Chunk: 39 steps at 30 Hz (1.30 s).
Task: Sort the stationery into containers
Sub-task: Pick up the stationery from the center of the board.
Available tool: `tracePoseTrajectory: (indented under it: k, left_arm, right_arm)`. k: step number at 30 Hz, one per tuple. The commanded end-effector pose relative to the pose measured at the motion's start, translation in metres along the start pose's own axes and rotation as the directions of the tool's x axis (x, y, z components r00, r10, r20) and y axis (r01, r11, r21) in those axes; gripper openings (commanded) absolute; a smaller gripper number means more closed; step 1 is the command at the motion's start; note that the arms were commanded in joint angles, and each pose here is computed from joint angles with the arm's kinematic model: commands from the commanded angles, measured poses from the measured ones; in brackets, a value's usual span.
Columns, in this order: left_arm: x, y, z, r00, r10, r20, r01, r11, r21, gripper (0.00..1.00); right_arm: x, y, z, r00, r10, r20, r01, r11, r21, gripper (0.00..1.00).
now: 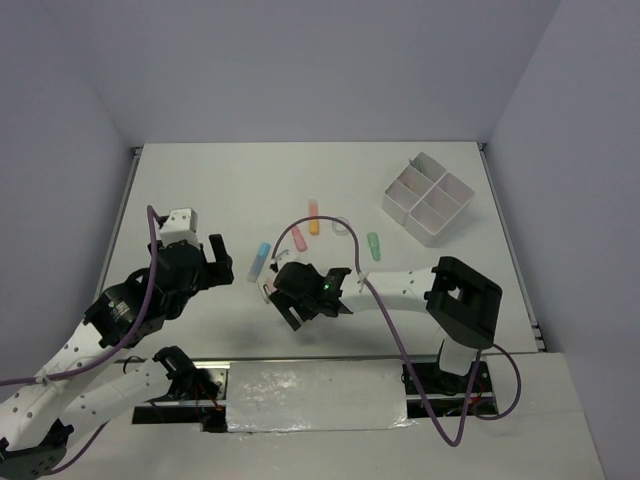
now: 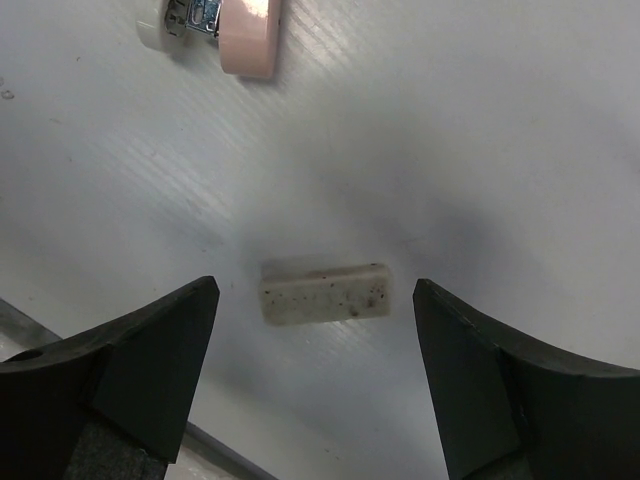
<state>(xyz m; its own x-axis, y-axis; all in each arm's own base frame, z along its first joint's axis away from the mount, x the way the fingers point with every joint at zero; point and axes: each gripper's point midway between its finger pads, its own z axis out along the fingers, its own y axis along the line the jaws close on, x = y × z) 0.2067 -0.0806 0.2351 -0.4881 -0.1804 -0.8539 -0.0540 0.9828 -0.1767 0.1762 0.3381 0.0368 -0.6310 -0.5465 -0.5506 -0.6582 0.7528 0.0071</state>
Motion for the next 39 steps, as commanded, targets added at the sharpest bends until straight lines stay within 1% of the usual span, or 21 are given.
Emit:
tracePoseTrajectory:
  k: [1,9,11,13,14,17,20,21,23,26,28,31,32,33,35,36,37,38,39]
  left_arm:
    - [-0.008,-0.004,0.0,1.0,-0.009,0.026,0.009,1.0,0.019,0.99]
    - [-0.008,-0.005,0.0,1.0,-0.008,0.025,0.007,1.0,0.025,0.99]
    - [-0.007,-0.006,0.0,1.0,-0.007,0.025,0.006,1.0,0.027,0.99]
    - [-0.009,-0.006,0.0,1.0,-0.01,0.028,0.009,1.0,0.028,0.99]
    - [-0.008,-0.006,0.0,1.0,-0.008,0.027,0.007,1.0,0.028,0.99]
    - [-0.008,-0.006,0.0,1.0,-0.008,0.027,0.007,1.0,0.028,0.99]
    - [-0.008,-0.006,-0.001,1.0,-0.009,0.028,0.009,0.999,0.031,0.99]
    - [-0.008,-0.006,-0.001,1.0,-0.009,0.028,0.009,0.999,0.031,0.99]
    - [-0.008,-0.006,-0.001,1.0,-0.009,0.028,0.009,0.999,0.031,0.99]
    - [-0.008,-0.006,-0.001,1.0,-0.01,0.029,0.009,0.999,0.032,0.99]
    - [-0.008,-0.006,-0.001,1.0,-0.01,0.029,0.009,0.999,0.032,0.99]
    - [-0.008,-0.006,-0.001,1.0,-0.01,0.028,0.009,0.999,0.031,0.99]
    - [-0.008,-0.005,-0.001,1.0,-0.011,0.029,0.01,1.0,0.03,0.99]
    - [-0.008,-0.006,-0.001,1.0,-0.011,0.028,0.01,0.999,0.031,0.99]
    - [-0.008,-0.005,-0.001,1.0,-0.012,0.029,0.011,0.999,0.032,0.99]
    - [-0.008,-0.006,-0.001,0.999,-0.013,0.029,0.012,0.999,0.034,0.99]
    - [-0.008,-0.006,-0.001,1.0,-0.011,0.029,0.01,0.999,0.034,0.99]
    - [-0.009,-0.006,-0.002,0.999,-0.014,0.033,0.013,0.999,0.038,0.99]
    - [-0.009,-0.006,-0.002,0.999,-0.013,0.032,0.012,0.999,0.039,0.99]
  right_arm:
    - [0.01,0.005,0.009,1.0,-0.011,-0.024,0.01,1.0,-0.012,0.85]
    - [0.022,0.001,0.017,0.998,-0.013,-0.066,0.014,1.0,0.01,0.83]
    - [0.025,0.001,0.019,0.997,-0.013,-0.073,0.014,1.0,0.013,0.79]
    - [0.028,0.002,0.019,0.997,-0.008,-0.078,0.008,1.0,0.004,0.66]
    - [0.028,0.003,0.019,0.997,-0.008,-0.076,0.008,1.0,-0.003,0.58]
    - [0.03,0.004,0.016,0.997,-0.004,-0.081,0.003,1.0,-0.008,0.52]
    - [0.028,0.004,0.011,0.997,0.0,-0.071,-0.002,1.0,-0.018,0.5]
    - [0.027,0.004,0.008,0.998,0.001,-0.063,-0.002,1.0,-0.022,0.45]
    - [0.022,0.003,0.006,0.999,0.009,-0.041,-0.01,1.0,-0.019,0.43]
    - [0.007,-0.007,-0.002,0.998,0.054,0.016,-0.054,0.998,0.012,0.42]
    - [-0.012,-0.013,-0.011,0.993,0.094,0.069,-0.095,0.995,0.018,0.42]
    - [-0.047,-0.048,-0.028,0.974,0.167,0.152,-0.183,0.979,0.091,0.42]
    - [-0.059,-0.074,-0.031,0.96,0.209,0.184,-0.236,0.962,0.135,0.41]
    - [-0.077,-0.087,-0.042,0.942,0.241,0.233,-0.277,0.951,0.14,0.41]
    - [-0.093,-0.12,-0.053,0.912,0.294,0.287,-0.353,0.918,0.18,0.4]
    - [-0.109,-0.16,-0.067,0.865,0.348,0.361,-0.446,0.863,0.237,0.4]
    - [-0.114,-0.182,-0.074,0.834,0.382,0.399,-0.503,0.824,0.262,0.4]
    - [-0.123,-0.222,-0.088,0.754,0.458,0.47,-0.619,0.733,0.28,0.41]
    - [-0.126,-0.24,-0.094,0.715,0.485,0.504,-0.666,0.692,0.279,0.41]
